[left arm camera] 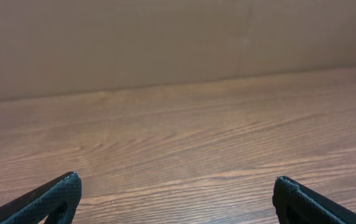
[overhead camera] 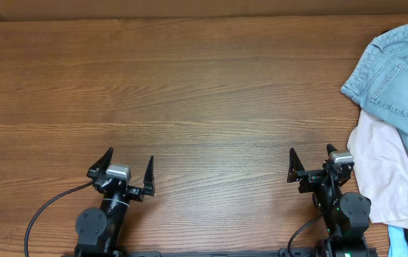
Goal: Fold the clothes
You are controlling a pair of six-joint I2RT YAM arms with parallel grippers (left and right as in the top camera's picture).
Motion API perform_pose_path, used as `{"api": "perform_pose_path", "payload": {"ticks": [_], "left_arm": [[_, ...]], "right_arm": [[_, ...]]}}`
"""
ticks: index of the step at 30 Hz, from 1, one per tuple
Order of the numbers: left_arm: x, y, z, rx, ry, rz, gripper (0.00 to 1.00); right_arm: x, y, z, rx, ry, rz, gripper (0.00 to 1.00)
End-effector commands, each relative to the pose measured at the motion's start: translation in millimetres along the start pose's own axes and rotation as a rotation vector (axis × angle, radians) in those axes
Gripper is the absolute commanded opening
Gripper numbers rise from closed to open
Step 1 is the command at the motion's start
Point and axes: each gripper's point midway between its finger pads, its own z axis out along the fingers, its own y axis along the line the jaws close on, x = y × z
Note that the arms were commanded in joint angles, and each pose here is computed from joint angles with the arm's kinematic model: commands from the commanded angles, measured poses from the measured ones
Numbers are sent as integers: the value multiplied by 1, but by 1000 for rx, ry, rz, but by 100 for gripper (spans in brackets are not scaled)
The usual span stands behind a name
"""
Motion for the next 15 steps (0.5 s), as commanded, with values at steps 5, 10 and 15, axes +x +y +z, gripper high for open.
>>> {"api": "perform_pose_path", "payload": {"ticks": [5, 10, 15], "left_arm": [[-40, 1, -4, 3, -169, -119, 100], [-70, 3, -11, -2, -296, -106, 100], [-77, 3, -13, 15, -314, -194, 100]], "right_arm": [[0, 1, 0, -8, -11, -4, 100], [-11, 3, 0, -13, -57, -10, 100], [-42, 34, -7, -186, -179, -42, 100]]}}
